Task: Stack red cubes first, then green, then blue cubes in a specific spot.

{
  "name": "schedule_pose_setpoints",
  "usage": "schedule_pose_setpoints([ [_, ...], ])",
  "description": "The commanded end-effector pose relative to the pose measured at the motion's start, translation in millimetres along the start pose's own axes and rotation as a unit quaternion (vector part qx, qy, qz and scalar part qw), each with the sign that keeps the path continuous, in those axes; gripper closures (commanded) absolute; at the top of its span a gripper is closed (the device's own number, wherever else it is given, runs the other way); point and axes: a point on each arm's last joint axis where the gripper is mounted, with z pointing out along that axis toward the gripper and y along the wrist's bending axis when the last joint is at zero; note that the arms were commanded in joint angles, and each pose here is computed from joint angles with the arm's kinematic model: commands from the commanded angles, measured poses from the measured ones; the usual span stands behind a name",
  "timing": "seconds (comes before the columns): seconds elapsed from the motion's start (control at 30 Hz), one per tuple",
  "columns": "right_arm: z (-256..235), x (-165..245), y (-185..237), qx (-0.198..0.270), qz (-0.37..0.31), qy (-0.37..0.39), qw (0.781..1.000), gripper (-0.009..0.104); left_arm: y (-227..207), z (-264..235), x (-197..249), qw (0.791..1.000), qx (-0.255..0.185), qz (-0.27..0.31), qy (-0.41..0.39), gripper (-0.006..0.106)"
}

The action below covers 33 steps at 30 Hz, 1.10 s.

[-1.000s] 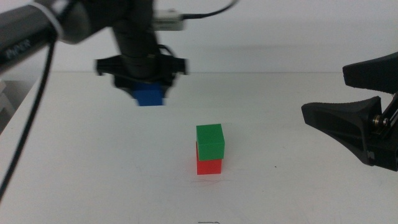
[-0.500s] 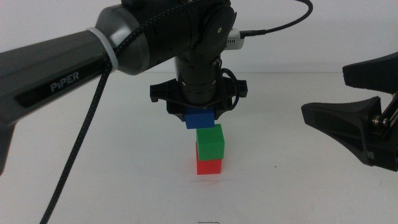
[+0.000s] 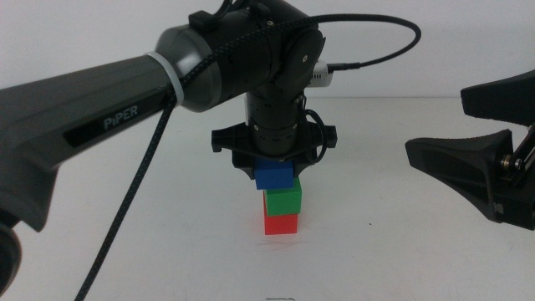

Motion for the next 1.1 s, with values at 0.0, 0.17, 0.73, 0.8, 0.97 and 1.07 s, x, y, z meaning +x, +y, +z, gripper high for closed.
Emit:
schedule_pose_setpoints([
  [0.0, -6.4, -14.0, -3.5, 0.015, -0.006, -0.05, 0.999, 0.001, 2.5, -30.6, -2.2, 0.999, 0.028, -0.004, -0.031, 0.08],
  [0.17, -6.4, -14.0, -3.5, 0.015, -0.006, -0.05, 0.999, 0.001, 0.4, -30.7, -2.0, 0.999, 0.04, -0.006, -0.03, 0.08],
  [0.73, -6.4, -14.1, -3.5, 0.015, -0.006, -0.05, 0.999, 0.001, -7.1, -14.4, -4.1, 0.999, 0.047, 0.004, -0.024, 0.08],
  [0.8, -6.4, -14.1, -3.5, 0.015, -0.006, -0.05, 0.999, 0.001, -6.9, -14.4, -4.6, 0.999, 0.046, 0.006, -0.027, 0.08],
  [0.97, -6.4, -14.1, -3.5, 0.015, -0.006, -0.05, 0.999, 0.001, -5.7, -14.4, -5.8, 0.999, 0.039, 0.01, -0.034, 0.072],
  [1.07, -6.4, -14.1, -3.5, 0.015, -0.006, -0.05, 0.999, 0.001, -5.1, -14.4, -6.6, 0.998, 0.036, 0.02, -0.039, 0.047],
])
